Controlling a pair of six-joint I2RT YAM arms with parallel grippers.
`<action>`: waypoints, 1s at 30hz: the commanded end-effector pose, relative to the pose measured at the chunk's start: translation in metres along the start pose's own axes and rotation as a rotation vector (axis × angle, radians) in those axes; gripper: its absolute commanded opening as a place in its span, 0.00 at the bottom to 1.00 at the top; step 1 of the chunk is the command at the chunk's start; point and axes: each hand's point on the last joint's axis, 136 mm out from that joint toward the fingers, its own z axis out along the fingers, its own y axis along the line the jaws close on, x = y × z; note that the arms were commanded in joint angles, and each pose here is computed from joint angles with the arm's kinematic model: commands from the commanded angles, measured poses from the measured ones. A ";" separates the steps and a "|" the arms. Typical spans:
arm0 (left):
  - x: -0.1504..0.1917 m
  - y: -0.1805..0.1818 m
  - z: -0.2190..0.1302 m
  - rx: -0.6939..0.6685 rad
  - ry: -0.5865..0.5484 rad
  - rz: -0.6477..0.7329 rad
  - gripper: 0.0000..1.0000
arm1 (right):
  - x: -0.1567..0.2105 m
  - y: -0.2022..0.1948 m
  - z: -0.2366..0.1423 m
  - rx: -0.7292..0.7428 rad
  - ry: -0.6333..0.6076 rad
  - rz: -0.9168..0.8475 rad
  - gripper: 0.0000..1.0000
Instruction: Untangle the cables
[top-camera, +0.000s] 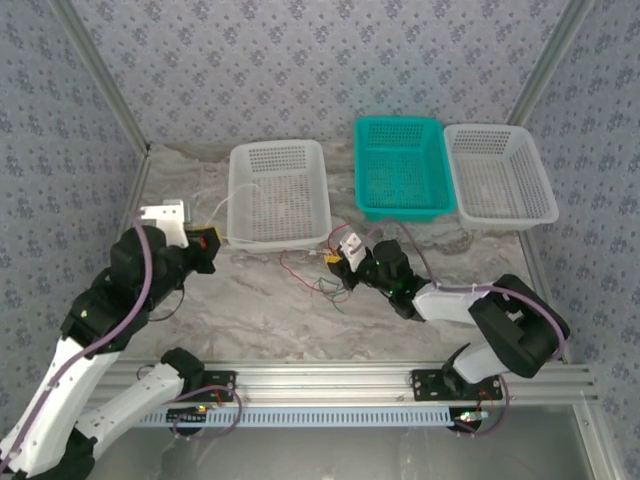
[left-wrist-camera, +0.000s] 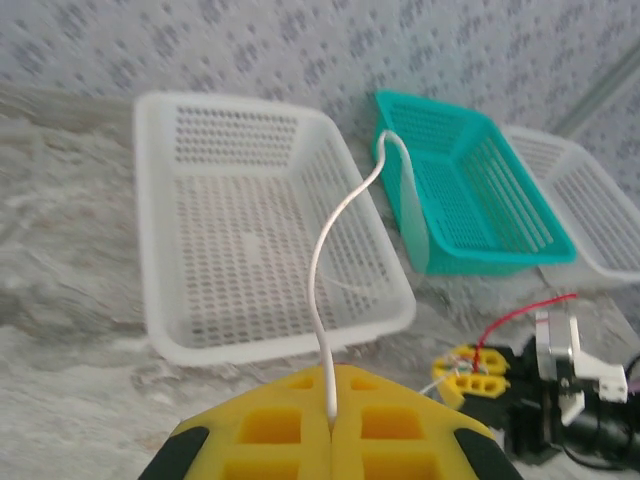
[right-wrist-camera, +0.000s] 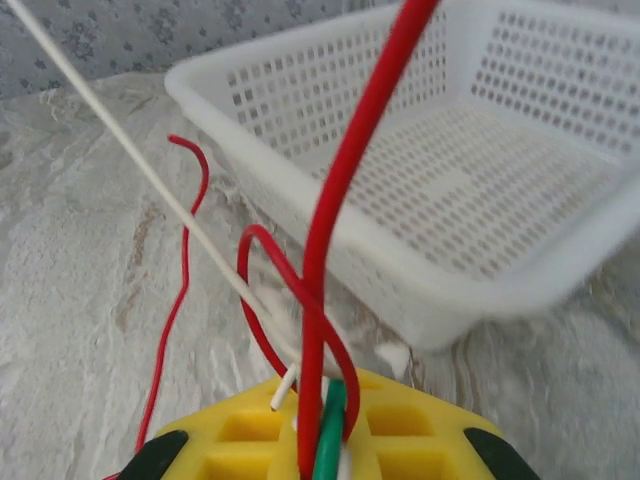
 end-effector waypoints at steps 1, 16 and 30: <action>-0.070 0.022 -0.054 -0.107 -0.316 -0.055 0.00 | 0.098 -0.032 -0.031 0.192 0.321 0.149 0.10; -0.024 -0.047 0.019 0.215 -0.045 0.006 0.00 | 0.053 -0.008 -0.046 0.057 0.209 0.179 0.13; -0.005 -0.061 0.030 0.302 0.028 -0.008 0.00 | -0.018 0.056 -0.025 -0.215 0.147 -0.130 0.77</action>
